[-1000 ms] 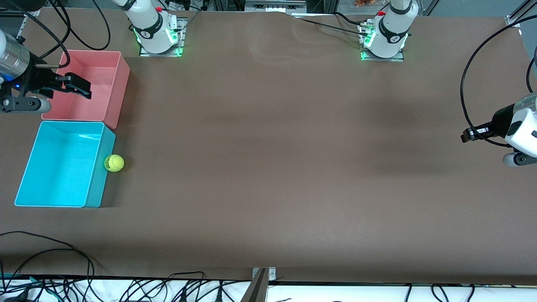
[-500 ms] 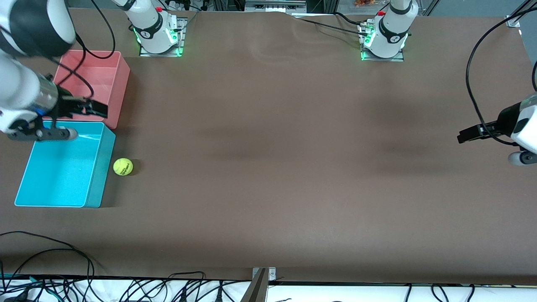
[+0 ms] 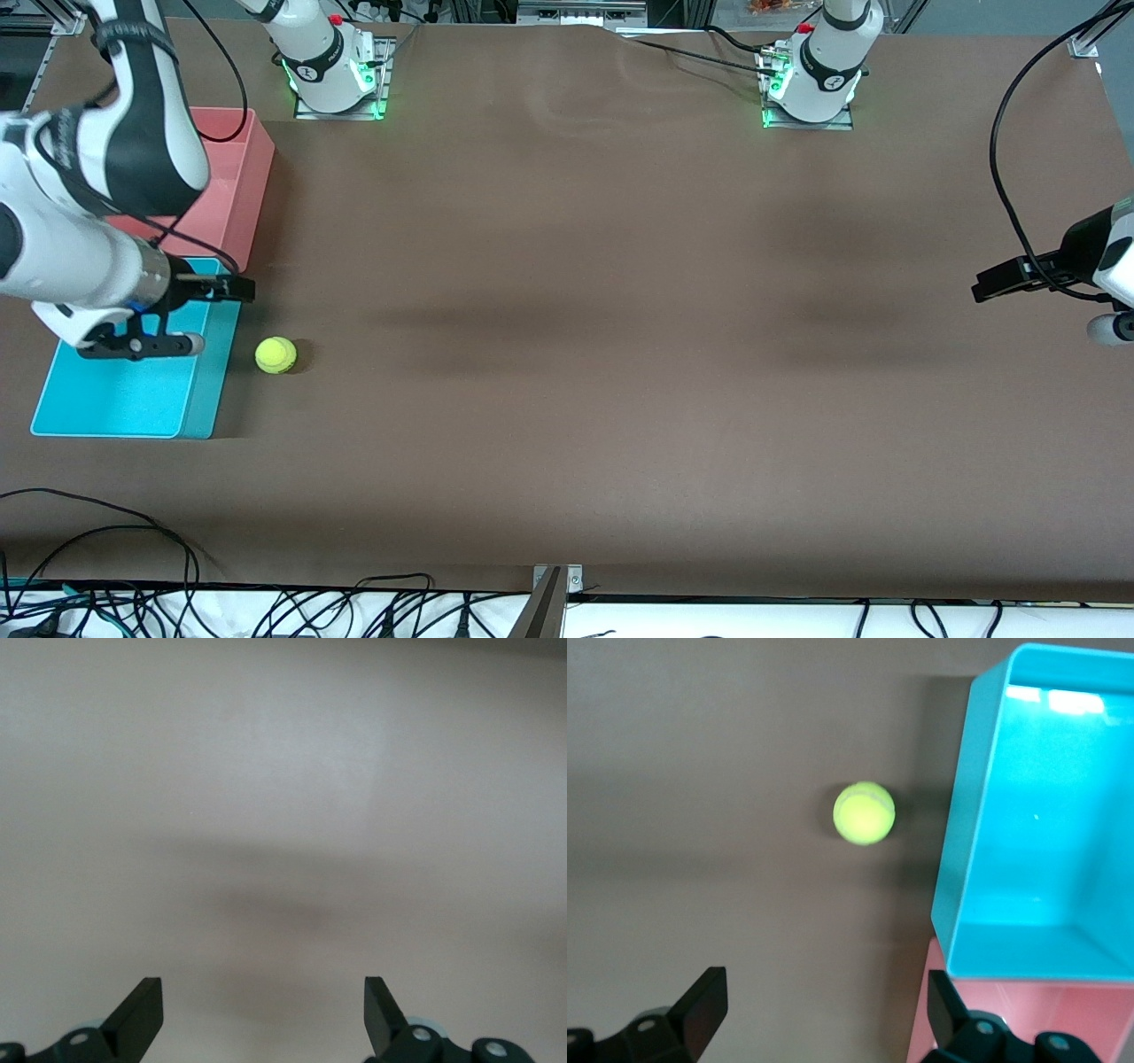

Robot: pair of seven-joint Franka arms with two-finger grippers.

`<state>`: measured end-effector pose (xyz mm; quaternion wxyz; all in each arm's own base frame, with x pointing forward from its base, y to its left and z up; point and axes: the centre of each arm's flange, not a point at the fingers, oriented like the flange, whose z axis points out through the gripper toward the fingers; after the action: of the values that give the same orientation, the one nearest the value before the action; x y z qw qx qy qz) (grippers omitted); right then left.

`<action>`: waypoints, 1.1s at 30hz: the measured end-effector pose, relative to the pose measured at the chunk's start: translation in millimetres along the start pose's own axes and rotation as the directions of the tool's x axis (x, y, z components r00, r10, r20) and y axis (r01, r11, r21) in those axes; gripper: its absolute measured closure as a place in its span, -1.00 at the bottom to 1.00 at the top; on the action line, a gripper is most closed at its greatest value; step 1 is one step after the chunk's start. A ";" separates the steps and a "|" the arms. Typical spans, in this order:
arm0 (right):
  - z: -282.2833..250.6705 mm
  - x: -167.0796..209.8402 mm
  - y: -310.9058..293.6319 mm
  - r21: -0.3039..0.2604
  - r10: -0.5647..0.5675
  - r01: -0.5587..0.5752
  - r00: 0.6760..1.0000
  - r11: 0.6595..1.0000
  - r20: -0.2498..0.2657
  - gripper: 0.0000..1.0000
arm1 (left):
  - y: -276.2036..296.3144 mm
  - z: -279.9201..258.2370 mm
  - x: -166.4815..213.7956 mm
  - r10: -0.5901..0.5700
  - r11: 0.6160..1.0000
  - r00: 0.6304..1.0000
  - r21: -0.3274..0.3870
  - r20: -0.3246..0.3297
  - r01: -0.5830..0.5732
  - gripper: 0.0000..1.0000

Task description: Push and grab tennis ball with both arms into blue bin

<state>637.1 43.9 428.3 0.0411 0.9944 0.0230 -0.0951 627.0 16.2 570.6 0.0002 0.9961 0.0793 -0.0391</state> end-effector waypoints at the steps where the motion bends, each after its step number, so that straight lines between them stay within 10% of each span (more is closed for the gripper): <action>1: 7.4 3.4 0.6 0.001 0.001 -0.001 1.000 1.000 -0.003 -1.00 | 3.3 -0.5 -0.5 0.006 1.000 1.000 -0.001 -0.001 -0.006 -1.00; 33: 202.3 26.5 23.8 0.002 0.015 -0.015 0.990 1.000 -0.137 -1.00 | 21.9 -32.0 -30.0 0.041 0.998 0.999 -0.051 -0.020 -0.042 -1.00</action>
<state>626.5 3.8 227.2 0.0395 0.9987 0.0181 -0.0264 603.4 -10.0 604.7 0.0257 0.9975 0.0593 -0.0278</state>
